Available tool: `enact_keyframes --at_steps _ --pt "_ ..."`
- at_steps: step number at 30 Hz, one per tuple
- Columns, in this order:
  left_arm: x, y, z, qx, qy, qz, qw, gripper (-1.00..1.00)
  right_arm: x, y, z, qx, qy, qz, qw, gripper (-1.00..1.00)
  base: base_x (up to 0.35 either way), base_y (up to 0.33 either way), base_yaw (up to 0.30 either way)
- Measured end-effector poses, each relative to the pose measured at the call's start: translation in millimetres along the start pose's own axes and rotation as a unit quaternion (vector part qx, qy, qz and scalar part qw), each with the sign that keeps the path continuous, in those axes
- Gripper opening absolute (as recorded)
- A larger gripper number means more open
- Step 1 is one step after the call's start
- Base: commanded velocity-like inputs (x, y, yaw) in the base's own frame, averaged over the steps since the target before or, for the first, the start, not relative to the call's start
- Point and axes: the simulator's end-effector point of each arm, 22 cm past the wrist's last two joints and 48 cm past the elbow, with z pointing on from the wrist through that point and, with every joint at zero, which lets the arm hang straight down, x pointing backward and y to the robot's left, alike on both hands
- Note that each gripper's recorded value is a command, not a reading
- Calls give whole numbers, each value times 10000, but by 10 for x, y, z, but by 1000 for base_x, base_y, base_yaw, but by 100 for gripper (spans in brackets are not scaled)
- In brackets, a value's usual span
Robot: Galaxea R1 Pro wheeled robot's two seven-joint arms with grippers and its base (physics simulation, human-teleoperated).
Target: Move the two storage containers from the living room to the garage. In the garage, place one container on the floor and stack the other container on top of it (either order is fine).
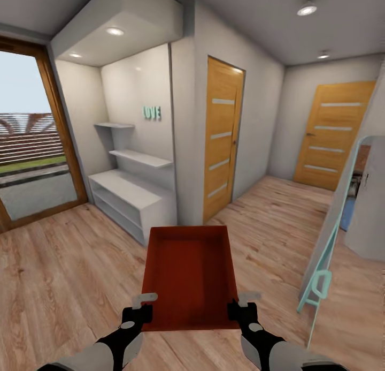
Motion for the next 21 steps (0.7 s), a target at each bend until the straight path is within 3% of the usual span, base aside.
enact_keyframes --at_steps 11,21 --pt "1 0 0 1 0 -1 10000 -100 1 0 0 -3 0 3 10000 -100 322 9 -276" --pt "1 0 0 -1 0 0 10000 -100 1 0 0 -4 1 2 10000 -100 321 158 -279"
